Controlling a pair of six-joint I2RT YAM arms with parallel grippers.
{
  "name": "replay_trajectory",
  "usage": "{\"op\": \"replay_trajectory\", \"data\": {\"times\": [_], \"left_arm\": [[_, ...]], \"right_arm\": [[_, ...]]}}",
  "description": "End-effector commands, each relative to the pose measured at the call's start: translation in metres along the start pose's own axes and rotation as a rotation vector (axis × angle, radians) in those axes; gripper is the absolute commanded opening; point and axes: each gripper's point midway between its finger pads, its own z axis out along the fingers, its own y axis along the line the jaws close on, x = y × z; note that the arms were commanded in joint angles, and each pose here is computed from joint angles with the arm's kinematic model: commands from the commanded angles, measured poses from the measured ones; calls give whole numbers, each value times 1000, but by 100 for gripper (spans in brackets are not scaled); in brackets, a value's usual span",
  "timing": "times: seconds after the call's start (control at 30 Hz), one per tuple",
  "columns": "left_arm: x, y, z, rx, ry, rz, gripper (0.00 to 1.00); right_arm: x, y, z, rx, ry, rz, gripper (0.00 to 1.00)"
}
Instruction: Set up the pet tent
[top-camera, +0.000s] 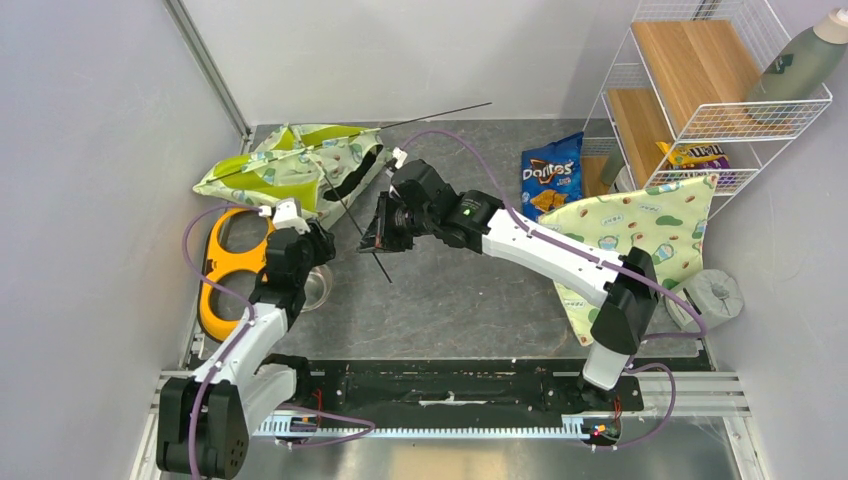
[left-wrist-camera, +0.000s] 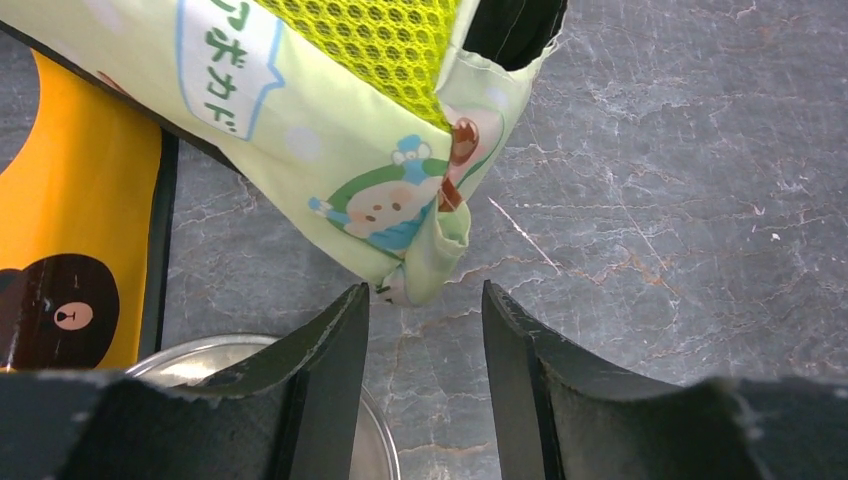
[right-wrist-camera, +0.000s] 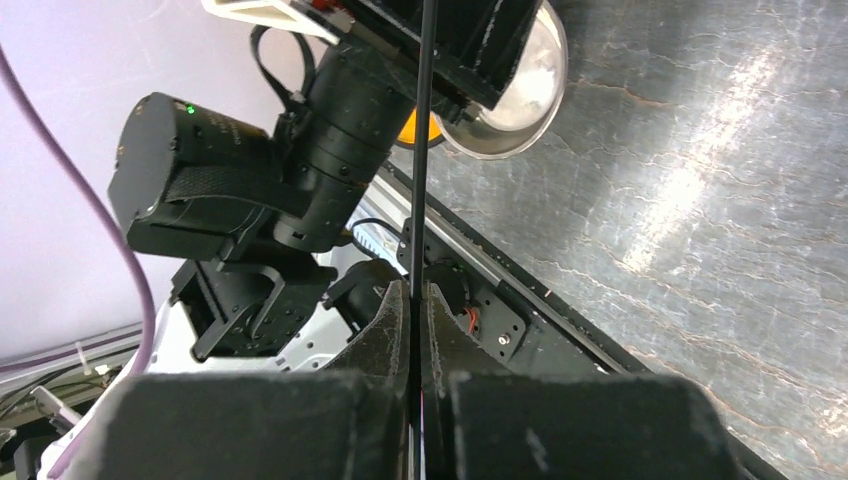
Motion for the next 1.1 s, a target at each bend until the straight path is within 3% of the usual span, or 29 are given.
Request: {"op": "replay_trajectory", "data": {"times": [0.0, 0.13, 0.47, 0.77, 1.07], "left_arm": [[-20, 0, 10, -8, -84, 63, 53], [-29, 2, 17, -38, -110, 70, 49], [-49, -4, 16, -24, -147, 123, 2], [-65, -32, 0, 120, -165, 160, 2], [-76, -50, -9, 197, -151, 184, 2]], "right_arm": [[-20, 39, -8, -125, -50, 4, 0], [-22, 40, -7, -128, -54, 7, 0], [-30, 40, -5, -141, -83, 14, 0], [-61, 46, 6, -186, -245, 28, 0], [-98, 29, 45, -143, -416, 75, 0]]}}
